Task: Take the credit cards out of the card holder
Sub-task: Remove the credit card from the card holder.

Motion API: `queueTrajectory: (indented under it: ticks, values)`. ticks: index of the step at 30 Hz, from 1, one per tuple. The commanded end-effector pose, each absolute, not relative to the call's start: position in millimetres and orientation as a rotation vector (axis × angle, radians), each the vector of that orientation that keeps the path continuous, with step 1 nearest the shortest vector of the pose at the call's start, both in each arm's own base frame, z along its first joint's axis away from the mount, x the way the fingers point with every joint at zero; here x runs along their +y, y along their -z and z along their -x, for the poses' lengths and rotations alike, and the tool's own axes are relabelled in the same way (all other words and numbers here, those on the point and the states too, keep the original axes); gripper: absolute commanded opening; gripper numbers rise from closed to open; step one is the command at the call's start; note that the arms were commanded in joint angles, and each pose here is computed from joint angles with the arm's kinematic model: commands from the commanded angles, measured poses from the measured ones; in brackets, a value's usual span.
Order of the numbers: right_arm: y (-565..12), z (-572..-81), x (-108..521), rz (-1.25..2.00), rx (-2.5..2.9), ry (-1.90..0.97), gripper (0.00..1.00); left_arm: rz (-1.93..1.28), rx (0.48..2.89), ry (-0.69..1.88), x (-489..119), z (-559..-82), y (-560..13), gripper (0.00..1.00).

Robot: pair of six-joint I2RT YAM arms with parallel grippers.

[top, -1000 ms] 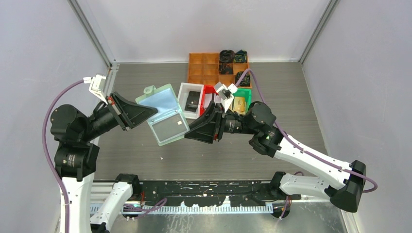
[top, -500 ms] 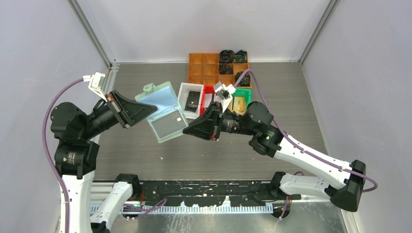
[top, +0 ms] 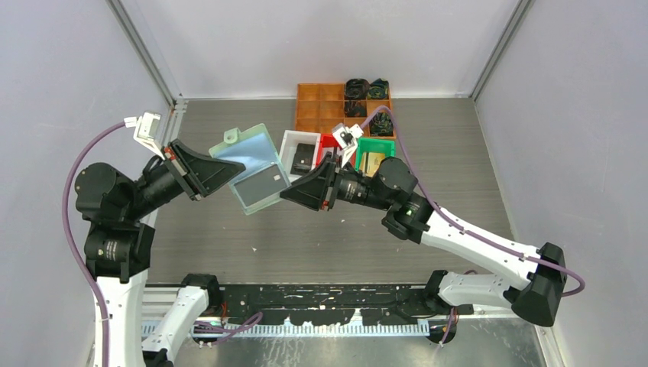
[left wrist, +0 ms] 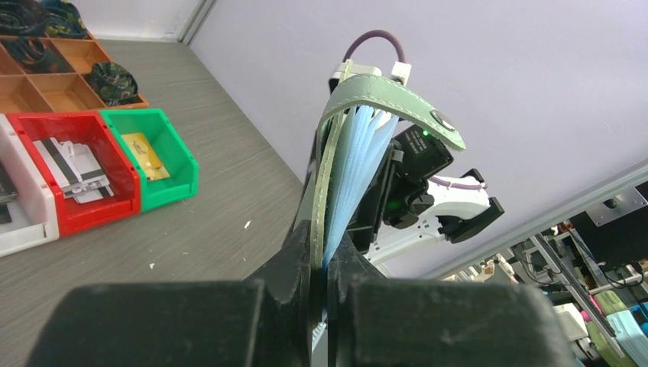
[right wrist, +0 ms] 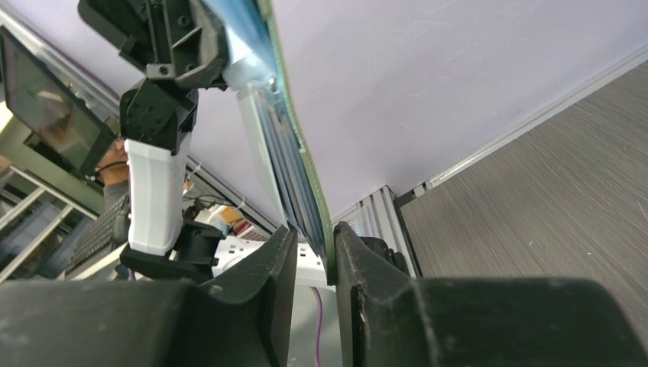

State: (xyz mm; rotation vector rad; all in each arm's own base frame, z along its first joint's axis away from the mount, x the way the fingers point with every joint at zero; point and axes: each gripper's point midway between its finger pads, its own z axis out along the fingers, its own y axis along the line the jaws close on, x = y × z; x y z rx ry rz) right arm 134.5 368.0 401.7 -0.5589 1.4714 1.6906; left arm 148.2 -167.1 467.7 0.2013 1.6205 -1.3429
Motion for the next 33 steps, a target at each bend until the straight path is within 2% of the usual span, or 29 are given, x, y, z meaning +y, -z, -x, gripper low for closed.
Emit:
queueTrajectory:
  ticks: [1,7,25,29,33]
  values:
    - [-462.5,-137.8,361.1,0.432,1.277,-1.783,0.32,-0.286,1.563,1.363,-170.4,-130.3,-483.2,0.00]
    - [-470.1,-138.9,356.8,0.388,1.227,-1.805,0.41,-0.290,1.557,1.361,-170.3,-129.4,-485.5,0.00]
    - [-455.1,-143.5,355.4,0.393,1.202,-1.733,0.41,-0.302,1.548,1.390,-172.3,-126.9,-500.2,0.00]
    - [-460.7,-148.9,356.0,0.361,1.196,-1.727,0.43,-0.308,1.550,1.394,-172.7,-126.0,-499.8,0.00]
    - [-469.4,-151.0,351.4,0.331,1.151,-1.723,0.51,-0.308,1.549,1.399,-172.9,-126.1,-500.9,0.00]
